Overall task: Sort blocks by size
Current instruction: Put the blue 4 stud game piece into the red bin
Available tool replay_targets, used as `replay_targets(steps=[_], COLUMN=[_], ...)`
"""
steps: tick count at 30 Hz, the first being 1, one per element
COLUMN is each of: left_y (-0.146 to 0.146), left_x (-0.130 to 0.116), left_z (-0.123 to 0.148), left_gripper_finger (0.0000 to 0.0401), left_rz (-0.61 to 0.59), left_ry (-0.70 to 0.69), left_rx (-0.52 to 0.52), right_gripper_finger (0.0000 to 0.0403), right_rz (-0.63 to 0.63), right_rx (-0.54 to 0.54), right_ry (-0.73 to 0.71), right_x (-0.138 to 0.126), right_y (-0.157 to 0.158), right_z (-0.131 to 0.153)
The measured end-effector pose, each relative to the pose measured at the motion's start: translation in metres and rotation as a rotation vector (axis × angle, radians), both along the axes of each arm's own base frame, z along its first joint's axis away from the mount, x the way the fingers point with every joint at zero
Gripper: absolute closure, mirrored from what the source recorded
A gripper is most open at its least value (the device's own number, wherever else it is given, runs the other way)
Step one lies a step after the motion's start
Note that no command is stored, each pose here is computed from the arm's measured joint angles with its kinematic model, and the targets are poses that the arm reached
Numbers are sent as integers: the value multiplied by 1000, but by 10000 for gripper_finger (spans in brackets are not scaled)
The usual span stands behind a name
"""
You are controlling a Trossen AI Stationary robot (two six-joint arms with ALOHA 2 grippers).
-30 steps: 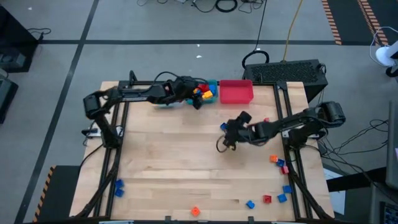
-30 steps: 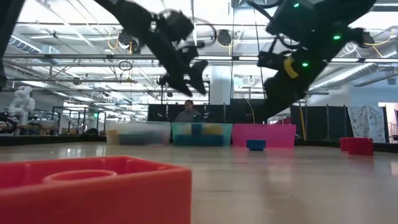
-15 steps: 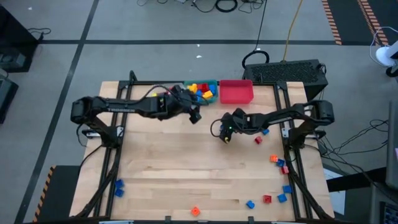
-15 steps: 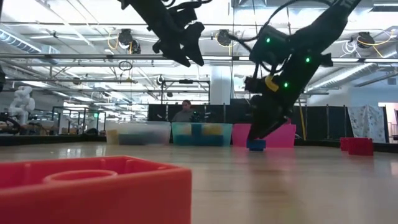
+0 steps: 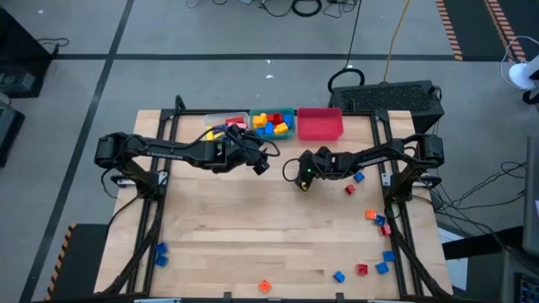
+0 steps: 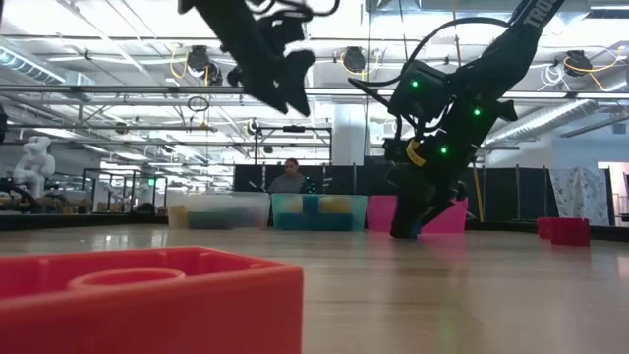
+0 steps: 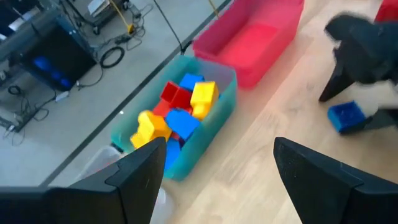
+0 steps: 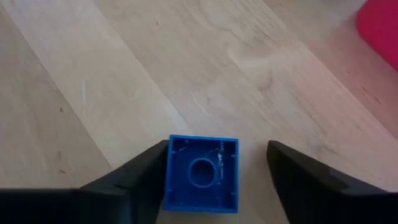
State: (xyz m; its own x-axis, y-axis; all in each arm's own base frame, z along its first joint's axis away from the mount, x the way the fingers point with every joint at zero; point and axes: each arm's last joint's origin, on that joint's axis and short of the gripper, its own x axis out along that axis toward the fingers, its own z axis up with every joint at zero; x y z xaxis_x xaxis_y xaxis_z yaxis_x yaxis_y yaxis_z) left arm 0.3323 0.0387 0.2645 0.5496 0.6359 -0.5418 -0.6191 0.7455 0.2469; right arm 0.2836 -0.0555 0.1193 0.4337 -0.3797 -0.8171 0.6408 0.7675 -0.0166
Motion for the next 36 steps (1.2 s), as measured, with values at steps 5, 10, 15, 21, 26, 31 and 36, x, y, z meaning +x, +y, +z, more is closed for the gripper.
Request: replay_targets(steps=[5,10,15,21,26,31,36], left_y=[0,4,8,13,14,13,12], left_x=[-10,-16,-18,-17,-12,-6,2], left_z=[-19,-23,-13,-12,-19,-24,-30], left_gripper_finger=[102,102,102,102,102,102,102], left_rz=[9,1,-4,-22,-58,-128,-241], left_ry=[-35,-74,-99,-115,-97,-90,-51], left_rx=[-19,-33,-7,-8,-23,-34,3], right_gripper_finger=[233,287,287,280,281,281,281], right_rz=[2,19,31,19,-23,-119,-213], right_rx=[3,-7,-20,-55,-112,-157,-187], right_ry=[12,14,-3,-77,-149,-166,-138], right_x=[-1,-1,-3,-7,-17,-33,-49], right_y=[1,2,2,-8,-29,-61,-91], right_z=[-1,1,10,32,56,68,68])
